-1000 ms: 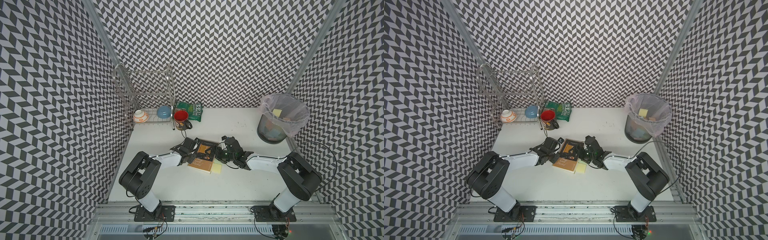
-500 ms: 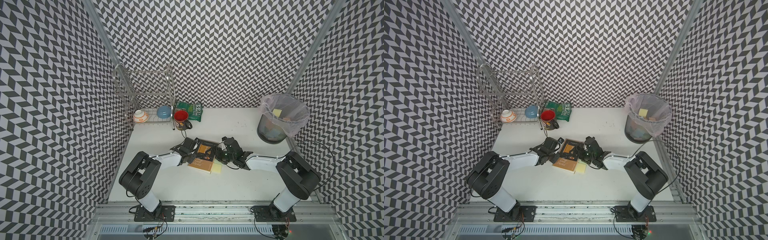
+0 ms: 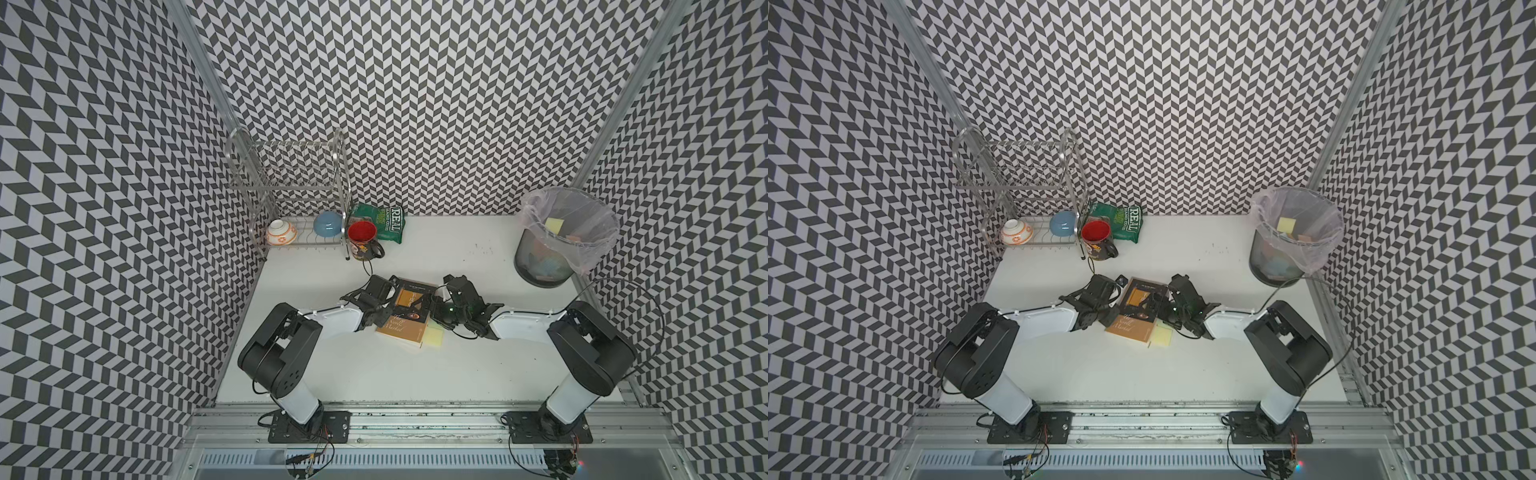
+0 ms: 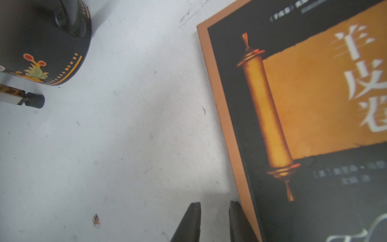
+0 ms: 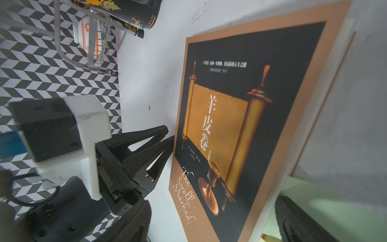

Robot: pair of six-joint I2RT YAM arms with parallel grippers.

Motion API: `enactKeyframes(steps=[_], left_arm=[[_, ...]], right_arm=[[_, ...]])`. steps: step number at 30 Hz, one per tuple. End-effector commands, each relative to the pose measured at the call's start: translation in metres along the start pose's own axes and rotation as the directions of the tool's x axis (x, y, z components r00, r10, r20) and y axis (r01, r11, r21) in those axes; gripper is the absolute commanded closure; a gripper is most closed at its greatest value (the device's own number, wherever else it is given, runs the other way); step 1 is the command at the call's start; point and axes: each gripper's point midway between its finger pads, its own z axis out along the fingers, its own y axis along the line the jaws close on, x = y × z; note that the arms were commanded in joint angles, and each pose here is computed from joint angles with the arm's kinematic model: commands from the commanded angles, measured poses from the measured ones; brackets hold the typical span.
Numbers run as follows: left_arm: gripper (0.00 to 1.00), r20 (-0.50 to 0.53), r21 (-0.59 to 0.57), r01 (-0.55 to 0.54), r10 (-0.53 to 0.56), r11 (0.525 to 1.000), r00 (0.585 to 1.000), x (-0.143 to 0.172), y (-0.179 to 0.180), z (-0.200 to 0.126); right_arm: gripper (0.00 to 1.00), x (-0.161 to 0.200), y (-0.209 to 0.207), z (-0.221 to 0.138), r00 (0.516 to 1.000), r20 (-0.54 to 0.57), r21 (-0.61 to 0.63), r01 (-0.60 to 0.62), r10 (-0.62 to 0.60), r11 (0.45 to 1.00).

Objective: Peel off the used sticky note
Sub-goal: Open the book at the center of the board.

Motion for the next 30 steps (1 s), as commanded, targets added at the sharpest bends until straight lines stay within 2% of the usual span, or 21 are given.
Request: enactKeyframes(steps=[1,23,30], left_arm=[[0.72,-0.118,0.072,-0.029,0.037,0.997,0.992,0.035,-0.02,0.009],[0.72,-0.116,0.072,-0.028,0.036,0.997,0.993,0.034,-0.02,0.008],[0.72,-0.117,0.071,-0.028,0.037,0.997,0.992,0.035,-0.02,0.009]], right_arm=[[0.05,-0.007,0.013,0.003,0.999,0.025,-0.053,0.022,-0.021,0.998],[0.05,-0.005,0.043,-0.005,1.0,0.015,-0.215,0.018,-0.015,0.976],[0.06,-0.003,0.059,-0.015,0.999,0.036,-0.326,0.043,-0.033,0.945]])
